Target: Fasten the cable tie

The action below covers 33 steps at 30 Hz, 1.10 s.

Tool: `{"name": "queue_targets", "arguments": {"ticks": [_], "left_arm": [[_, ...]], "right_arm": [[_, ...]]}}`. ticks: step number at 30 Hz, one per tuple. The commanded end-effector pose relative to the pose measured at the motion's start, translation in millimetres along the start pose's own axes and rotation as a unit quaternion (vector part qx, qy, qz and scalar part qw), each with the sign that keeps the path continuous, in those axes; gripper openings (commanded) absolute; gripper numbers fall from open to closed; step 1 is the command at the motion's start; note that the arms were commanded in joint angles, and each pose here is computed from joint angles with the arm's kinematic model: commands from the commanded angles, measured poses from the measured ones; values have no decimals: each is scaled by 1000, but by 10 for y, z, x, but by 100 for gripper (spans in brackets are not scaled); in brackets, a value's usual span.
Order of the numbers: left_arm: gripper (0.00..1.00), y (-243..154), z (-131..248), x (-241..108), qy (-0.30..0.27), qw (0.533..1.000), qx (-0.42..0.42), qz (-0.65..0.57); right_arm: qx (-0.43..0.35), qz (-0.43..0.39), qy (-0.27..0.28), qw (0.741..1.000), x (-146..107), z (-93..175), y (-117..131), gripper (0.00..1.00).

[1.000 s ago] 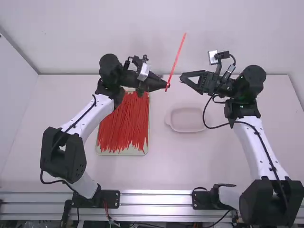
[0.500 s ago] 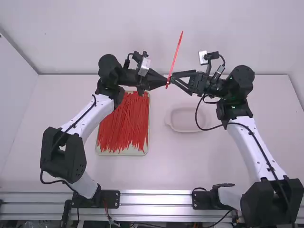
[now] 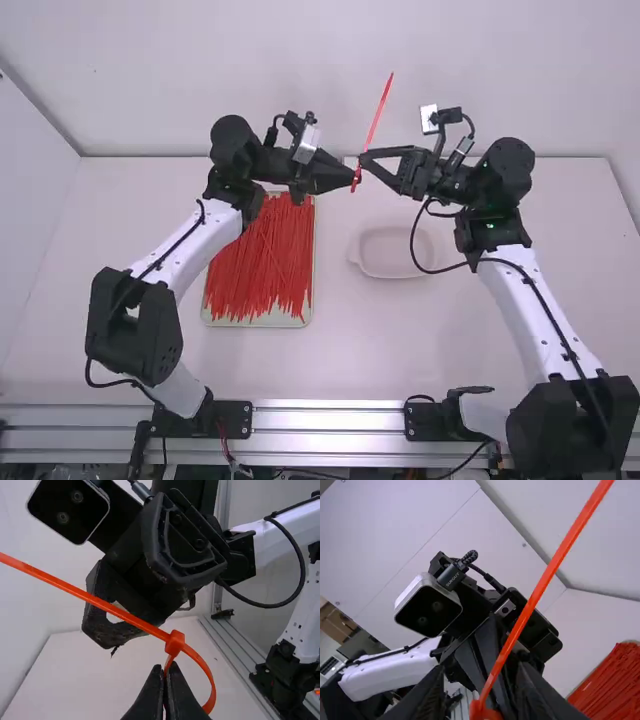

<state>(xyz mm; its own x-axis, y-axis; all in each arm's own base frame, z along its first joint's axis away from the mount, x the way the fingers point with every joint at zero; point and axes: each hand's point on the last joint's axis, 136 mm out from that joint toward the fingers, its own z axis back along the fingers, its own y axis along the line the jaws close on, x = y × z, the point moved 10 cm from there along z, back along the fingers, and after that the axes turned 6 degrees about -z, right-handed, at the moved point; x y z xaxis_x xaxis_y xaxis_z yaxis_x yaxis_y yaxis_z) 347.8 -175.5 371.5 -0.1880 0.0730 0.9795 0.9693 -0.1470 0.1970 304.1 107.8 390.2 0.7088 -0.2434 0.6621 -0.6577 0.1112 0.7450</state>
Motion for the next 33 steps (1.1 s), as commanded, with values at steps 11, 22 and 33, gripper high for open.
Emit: {"name": "queue_targets", "arguments": {"ticks": [11, 22, 33], "left_arm": [[2, 0, -37, -43, 0, 1000, -10, 2], [39, -3, -54, -42, -1, 1000, -10, 2], [99, 51, -29, -100, 2, 999, 22, 41]], "right_arm": [[5, 32, -9, 999, 70, 31, 152, 0], [6, 32, -7, 999, 71, 39, 150, 0], [-6, 46, -7, 999, 125, 215, 92, 0]]}}
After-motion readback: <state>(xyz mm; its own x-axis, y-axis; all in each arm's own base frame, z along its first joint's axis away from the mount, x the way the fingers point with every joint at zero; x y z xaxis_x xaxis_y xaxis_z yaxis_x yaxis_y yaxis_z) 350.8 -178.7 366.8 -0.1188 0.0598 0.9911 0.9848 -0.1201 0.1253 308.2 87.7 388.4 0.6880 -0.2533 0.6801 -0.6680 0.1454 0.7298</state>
